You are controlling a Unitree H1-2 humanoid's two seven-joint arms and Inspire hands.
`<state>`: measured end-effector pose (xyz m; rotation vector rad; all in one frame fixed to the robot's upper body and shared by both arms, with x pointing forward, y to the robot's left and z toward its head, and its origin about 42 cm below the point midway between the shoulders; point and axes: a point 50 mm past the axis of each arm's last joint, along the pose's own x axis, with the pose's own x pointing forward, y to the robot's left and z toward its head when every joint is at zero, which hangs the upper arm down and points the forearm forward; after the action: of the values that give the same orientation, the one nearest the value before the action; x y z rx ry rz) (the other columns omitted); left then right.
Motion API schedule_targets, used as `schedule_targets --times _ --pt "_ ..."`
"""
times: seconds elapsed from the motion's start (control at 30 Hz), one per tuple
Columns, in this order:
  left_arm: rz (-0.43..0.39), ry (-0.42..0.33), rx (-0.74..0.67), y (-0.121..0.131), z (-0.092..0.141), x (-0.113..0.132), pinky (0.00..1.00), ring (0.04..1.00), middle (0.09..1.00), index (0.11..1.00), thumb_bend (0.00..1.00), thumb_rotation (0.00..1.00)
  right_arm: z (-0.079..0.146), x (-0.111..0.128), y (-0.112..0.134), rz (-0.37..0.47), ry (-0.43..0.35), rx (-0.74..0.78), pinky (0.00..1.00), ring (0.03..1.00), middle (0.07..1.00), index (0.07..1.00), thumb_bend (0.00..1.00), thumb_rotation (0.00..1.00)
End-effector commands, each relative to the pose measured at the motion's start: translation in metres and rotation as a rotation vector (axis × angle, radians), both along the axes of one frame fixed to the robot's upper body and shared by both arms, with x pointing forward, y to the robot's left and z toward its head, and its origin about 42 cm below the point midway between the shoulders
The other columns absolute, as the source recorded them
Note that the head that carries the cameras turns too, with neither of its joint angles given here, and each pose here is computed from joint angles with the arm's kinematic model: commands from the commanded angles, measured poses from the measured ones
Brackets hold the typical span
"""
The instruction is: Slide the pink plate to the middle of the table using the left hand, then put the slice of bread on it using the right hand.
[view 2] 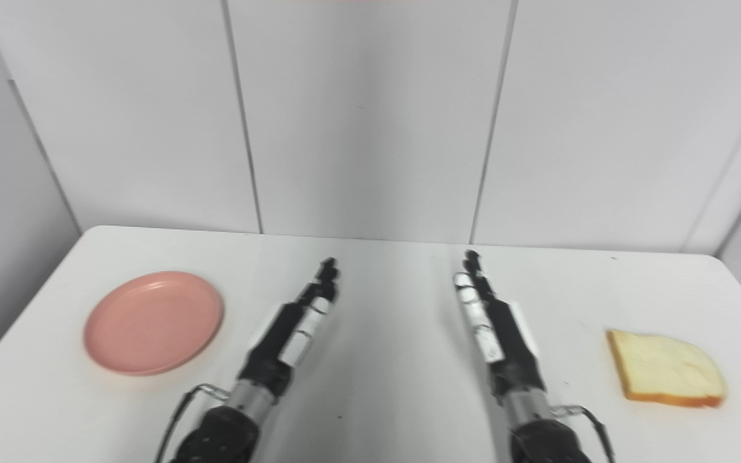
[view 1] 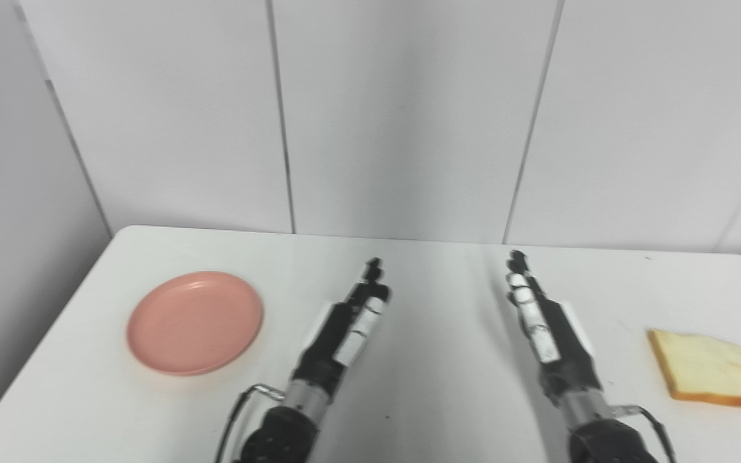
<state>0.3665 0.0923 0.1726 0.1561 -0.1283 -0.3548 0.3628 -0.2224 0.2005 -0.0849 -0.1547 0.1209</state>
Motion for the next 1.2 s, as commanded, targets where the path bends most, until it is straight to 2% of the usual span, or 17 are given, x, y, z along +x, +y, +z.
schedule_targets --times 0.0,0.17,0.3,0.43,0.57,0.63,0.77,0.83,0.9,1.0,1.17 --pt "-0.039 -0.065 -0.064 -0.014 0.022 0.008 1.0 1.0 1.0 1.0 0.6 1.0 0.016 0.002 -0.001 0.019 -0.08 0.033 1.0 1.0 1.0 1.0 0.19 1.0" --pt "-0.065 -0.072 -0.133 -0.023 0.021 0.012 1.0 1.0 1.0 1.0 0.6 1.0 0.019 0.001 -0.003 0.017 -0.082 0.054 1.0 1.0 1.0 1.0 0.14 1.0" --pt "-0.066 -0.074 -0.139 -0.025 0.023 0.014 1.0 1.0 1.0 1.0 0.66 1.0 0.022 -0.002 -0.002 0.006 -0.086 0.03 1.0 1.0 1.0 1.0 0.13 1.0" --pt "-0.076 -0.081 -0.185 -0.029 0.022 0.015 1.0 1.0 1.0 1.0 0.63 1.0 0.024 -0.003 -0.002 -0.005 -0.094 -0.003 1.0 1.0 1.0 1.0 0.12 1.0" --pt "-0.07 -0.089 -0.166 -0.027 0.025 0.014 1.0 1.0 1.0 1.0 0.61 1.0 0.026 -0.003 -0.002 -0.003 -0.087 0.007 1.0 1.0 1.0 1.0 0.11 1.0" --pt "-0.055 -0.1 -0.131 -0.025 0.026 0.014 1.0 1.0 1.0 1.0 0.63 1.0 0.026 -0.004 -0.002 -0.003 -0.083 0.01 1.0 1.0 1.0 1.0 0.12 1.0" --pt "-0.004 -0.13 -0.057 -0.016 0.043 0.011 1.0 1.0 1.0 1.0 0.6 1.0 0.029 -0.005 -0.001 -0.01 -0.078 0.001 1.0 1.0 1.0 1.0 0.11 1.0" --pt "0.046 -0.173 -0.029 -0.012 0.053 0.01 1.0 1.0 1.0 1.0 0.61 1.0 0.029 -0.005 -0.002 -0.004 -0.077 0.015 1.0 1.0 1.0 1.0 0.11 1.0" --pt "0.057 -0.201 -0.098 -0.006 0.062 0.01 0.99 1.0 1.0 1.0 0.62 1.0 0.029 -0.005 -0.003 -0.006 -0.075 0.02 1.0 1.0 1.0 1.0 0.1 1.0" --pt "0.023 -0.241 -0.219 0.006 0.076 0.012 1.0 1.0 1.0 1.0 0.59 1.0 0.029 -0.004 -0.004 -0.001 -0.074 0.018 1.0 1.0 1.0 1.0 0.1 1.0" --pt "0.05 -0.336 -0.256 0.032 0.106 0.009 1.0 1.0 1.0 1.0 0.58 1.0 0.029 -0.004 -0.006 0.002 -0.071 0.019 1.0 1.0 1.0 1.0 0.09 1.0"
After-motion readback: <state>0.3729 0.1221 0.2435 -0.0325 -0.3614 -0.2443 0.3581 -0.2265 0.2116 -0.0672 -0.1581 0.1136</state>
